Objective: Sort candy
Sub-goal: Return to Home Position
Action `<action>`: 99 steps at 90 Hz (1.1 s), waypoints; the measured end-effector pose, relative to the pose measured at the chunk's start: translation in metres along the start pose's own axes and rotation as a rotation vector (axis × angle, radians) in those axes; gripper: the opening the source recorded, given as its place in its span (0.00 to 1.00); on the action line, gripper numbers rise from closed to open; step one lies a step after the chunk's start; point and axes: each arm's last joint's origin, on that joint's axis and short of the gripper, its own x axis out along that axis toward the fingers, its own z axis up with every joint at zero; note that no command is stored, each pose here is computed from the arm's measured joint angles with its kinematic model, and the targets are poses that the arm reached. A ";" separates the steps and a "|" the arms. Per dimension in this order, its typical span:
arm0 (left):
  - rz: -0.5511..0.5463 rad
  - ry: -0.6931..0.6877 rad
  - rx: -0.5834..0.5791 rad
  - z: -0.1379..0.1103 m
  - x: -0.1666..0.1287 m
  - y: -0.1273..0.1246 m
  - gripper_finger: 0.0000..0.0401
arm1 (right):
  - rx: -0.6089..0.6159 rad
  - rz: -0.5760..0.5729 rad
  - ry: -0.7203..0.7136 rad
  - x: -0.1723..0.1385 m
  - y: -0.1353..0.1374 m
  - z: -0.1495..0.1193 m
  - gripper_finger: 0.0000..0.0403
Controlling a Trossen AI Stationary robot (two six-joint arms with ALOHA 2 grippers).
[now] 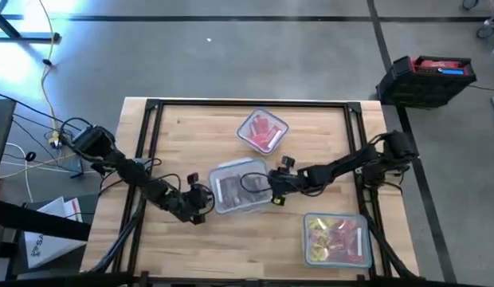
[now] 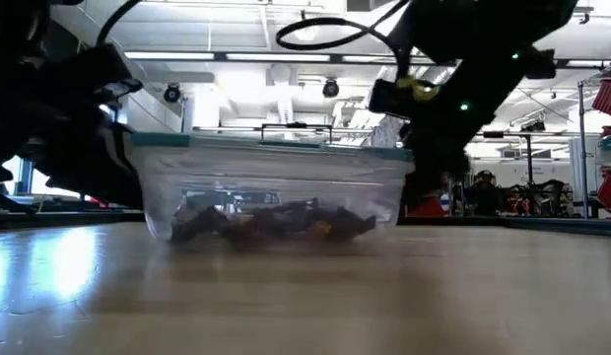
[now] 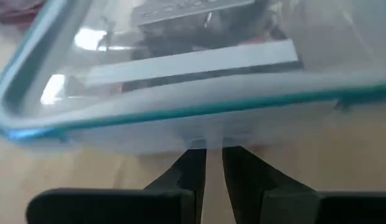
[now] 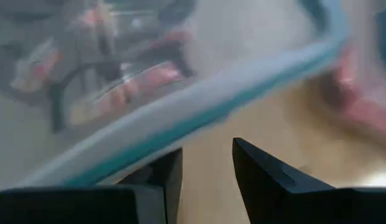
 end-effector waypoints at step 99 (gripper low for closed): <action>0.167 0.053 0.151 0.064 -0.014 0.044 0.10 | 0.364 0.348 0.412 -0.087 0.077 0.063 0.28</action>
